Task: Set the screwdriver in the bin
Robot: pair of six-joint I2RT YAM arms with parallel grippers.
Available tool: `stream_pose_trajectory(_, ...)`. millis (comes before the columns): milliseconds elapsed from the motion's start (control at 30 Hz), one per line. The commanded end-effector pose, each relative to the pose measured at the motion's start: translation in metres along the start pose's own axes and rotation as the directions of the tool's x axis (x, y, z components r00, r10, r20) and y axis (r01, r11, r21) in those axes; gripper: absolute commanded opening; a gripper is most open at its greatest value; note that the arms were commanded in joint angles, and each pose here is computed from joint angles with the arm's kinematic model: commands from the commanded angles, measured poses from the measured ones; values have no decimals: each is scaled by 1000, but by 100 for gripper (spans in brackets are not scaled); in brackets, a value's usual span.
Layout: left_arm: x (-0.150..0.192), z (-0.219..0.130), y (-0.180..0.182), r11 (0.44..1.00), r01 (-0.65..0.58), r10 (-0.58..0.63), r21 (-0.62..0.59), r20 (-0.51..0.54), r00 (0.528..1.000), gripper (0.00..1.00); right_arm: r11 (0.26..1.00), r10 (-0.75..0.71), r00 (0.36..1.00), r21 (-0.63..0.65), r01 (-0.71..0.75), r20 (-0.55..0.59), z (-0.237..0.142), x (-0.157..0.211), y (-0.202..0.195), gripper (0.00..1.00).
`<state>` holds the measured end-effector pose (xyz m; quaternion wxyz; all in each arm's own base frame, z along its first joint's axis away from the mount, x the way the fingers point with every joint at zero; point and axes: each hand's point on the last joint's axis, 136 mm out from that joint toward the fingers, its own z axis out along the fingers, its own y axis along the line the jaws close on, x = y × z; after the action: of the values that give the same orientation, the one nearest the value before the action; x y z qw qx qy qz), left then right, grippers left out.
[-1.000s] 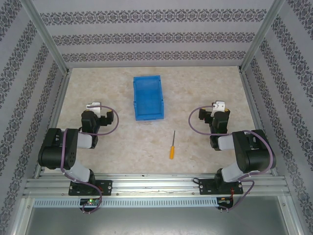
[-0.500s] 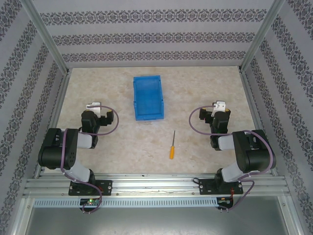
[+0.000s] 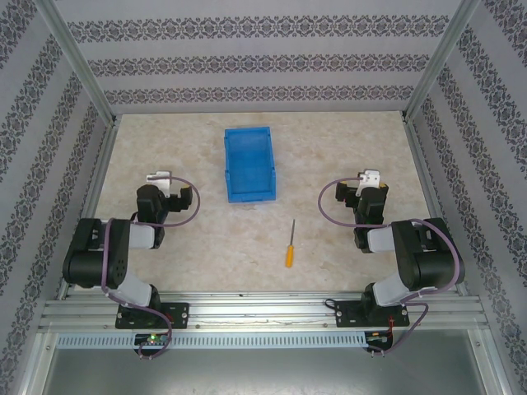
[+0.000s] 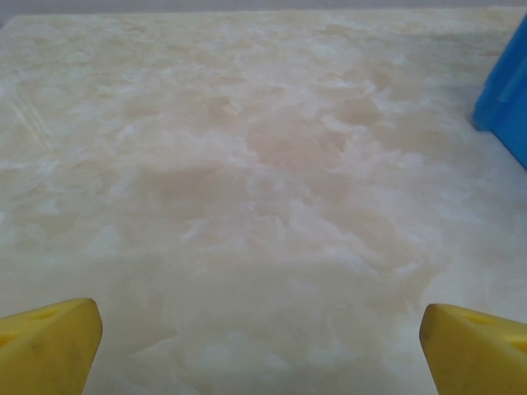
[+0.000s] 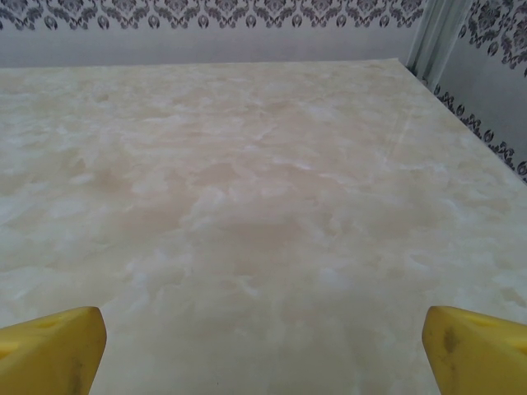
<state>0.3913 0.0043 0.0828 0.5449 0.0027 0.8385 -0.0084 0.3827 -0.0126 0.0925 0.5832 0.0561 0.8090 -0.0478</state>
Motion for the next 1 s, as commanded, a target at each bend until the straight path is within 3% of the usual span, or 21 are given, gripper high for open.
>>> stream_pose_trajectory(0, -41, -9, -14, 997, -56, 57, 61, -5, 998, 99, 1000, 21, 998, 12, -22, 52, 4, -34, -4, 98)
stream_pose_trajectory(167, -61, -25, -8, 991, -130, 132, 33, -72, 989, 99, 998, 12, 999, 68, -14, 30, -10, -61, -10, 98)
stream_pose_trajectory(267, -68, -39, -3, 991, -137, 137, 10, -126, 983, 99, 989, 125, 990, 76, -129, 59, -35, -87, -13, 98)
stream_pose_trajectory(367, -78, -57, -5, 991, -131, 134, 26, -189, 973, 99, 964, 267, 963, 9, -267, -39, -68, -108, -4, 98)
stream_pose_trajectory(467, -83, -79, -9, 989, -135, 148, 64, -288, 946, 99, 968, 235, 961, -50, -245, -146, -99, -112, 19, 98)
stream_pose_trajectory(633, -89, -106, -9, 986, -148, 169, 82, -401, 900, 99, 971, 82, 907, -172, -166, -414, -159, -72, 76, 98)
stream_pose_trajectory(767, -91, -123, -10, 983, -156, 181, 92, -411, 894, 99, 973, -62, 859, -223, -62, -509, -207, -33, 99, 98)
stream_pose_trajectory(900, -86, -138, -15, 981, -153, 188, 116, -411, 892, 99, 956, -163, 749, -290, -40, -642, -238, 18, 128, 98)
stream_pose_trajectory(967, -85, -142, -14, 982, -156, 187, 109, -409, 893, 99, 944, -232, 721, -330, 5, -653, -248, 35, 144, 98)
